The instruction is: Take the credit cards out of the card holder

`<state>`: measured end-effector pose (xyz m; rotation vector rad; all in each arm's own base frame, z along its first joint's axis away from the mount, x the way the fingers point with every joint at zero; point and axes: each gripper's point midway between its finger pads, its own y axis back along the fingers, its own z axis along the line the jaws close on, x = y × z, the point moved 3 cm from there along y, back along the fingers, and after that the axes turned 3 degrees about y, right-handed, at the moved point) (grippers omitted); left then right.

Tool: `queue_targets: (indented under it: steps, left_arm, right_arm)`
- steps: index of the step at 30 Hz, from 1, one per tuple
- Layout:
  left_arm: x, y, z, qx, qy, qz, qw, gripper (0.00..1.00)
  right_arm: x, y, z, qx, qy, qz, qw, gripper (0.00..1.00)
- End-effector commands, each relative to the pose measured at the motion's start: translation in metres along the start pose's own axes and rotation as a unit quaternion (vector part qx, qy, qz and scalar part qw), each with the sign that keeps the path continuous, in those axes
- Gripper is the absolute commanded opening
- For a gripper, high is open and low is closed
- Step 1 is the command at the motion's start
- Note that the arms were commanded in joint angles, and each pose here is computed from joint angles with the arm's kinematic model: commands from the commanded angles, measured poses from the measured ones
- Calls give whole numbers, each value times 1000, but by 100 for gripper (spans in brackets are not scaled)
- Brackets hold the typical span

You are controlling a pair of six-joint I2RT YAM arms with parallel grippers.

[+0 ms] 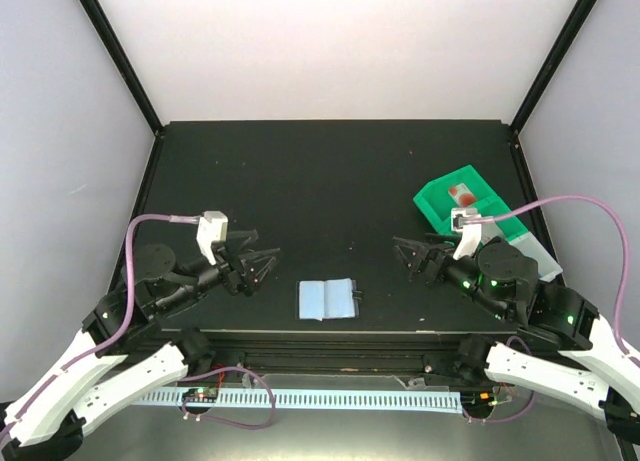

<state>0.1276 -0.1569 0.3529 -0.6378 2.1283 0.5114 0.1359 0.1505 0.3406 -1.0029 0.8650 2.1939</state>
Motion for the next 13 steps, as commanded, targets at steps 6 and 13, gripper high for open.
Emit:
queue_targets:
  steps: [6,13]
  left_arm:
    - [-2,8,-10,44,-33,-25,998,99]
    - [0,8,-5,31,-31,-23,999,99]
  right_arm:
    - [-10,16,-6,13,5,-20,1000,100]
    - [-7,14,-6,4,0,-19,1000,100]
